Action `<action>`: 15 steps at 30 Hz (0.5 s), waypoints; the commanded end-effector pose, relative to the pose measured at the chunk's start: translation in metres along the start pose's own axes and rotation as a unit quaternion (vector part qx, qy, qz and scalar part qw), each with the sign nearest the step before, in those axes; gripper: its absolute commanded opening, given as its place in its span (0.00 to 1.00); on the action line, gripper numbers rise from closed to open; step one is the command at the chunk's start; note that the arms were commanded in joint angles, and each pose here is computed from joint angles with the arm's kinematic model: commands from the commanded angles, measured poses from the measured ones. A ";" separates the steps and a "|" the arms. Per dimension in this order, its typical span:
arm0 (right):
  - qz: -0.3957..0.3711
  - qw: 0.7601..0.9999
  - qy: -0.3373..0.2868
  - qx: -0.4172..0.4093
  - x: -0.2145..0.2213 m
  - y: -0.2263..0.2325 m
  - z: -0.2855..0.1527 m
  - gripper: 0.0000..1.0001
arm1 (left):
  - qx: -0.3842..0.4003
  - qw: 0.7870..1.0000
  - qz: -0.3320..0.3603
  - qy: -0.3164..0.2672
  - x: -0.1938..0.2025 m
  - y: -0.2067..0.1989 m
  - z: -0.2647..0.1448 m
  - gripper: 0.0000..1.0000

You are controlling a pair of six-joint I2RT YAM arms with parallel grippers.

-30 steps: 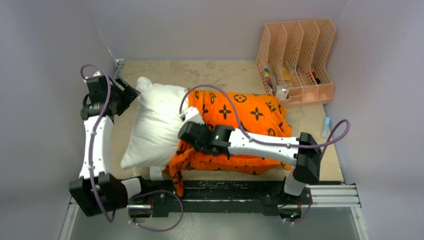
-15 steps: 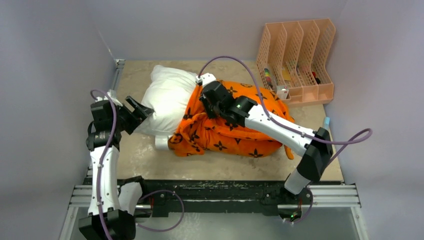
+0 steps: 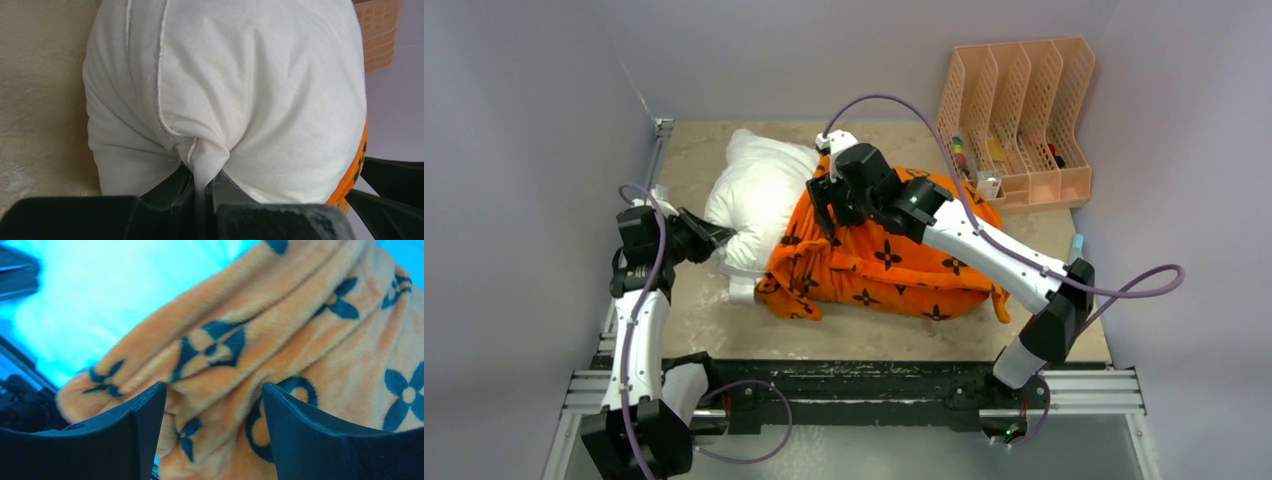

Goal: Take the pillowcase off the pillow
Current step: Remove the pillow from the pillowcase.

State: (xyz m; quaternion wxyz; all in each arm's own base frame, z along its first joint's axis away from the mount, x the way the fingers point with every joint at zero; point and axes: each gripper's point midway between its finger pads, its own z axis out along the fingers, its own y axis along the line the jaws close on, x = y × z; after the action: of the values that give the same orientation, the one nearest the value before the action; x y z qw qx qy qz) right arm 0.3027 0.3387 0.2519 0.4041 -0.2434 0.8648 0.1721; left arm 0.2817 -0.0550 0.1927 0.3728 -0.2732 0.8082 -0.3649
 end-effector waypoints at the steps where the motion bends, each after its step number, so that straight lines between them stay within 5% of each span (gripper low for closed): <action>1: -0.001 0.995 -0.085 -0.047 -0.036 0.053 -0.041 0.74 | 0.053 0.999 -0.006 -0.012 -0.009 -0.033 -0.001 0.00; 9: -0.126 0.986 -0.110 0.004 -0.001 0.127 -0.023 0.73 | 0.053 0.998 -0.009 -0.035 -0.028 -0.052 -0.008 0.00; 15: -0.247 0.949 -0.055 0.187 0.025 0.071 0.025 0.65 | 0.052 0.998 -0.001 -0.042 -0.036 -0.061 -0.013 0.00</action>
State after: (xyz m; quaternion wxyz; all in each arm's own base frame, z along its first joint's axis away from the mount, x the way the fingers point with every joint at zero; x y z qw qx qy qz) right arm 0.2070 0.4406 0.2256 0.4764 -0.3683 0.7927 0.0950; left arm 0.2955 -0.0484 0.2138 0.3855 -0.3068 0.7926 -0.3593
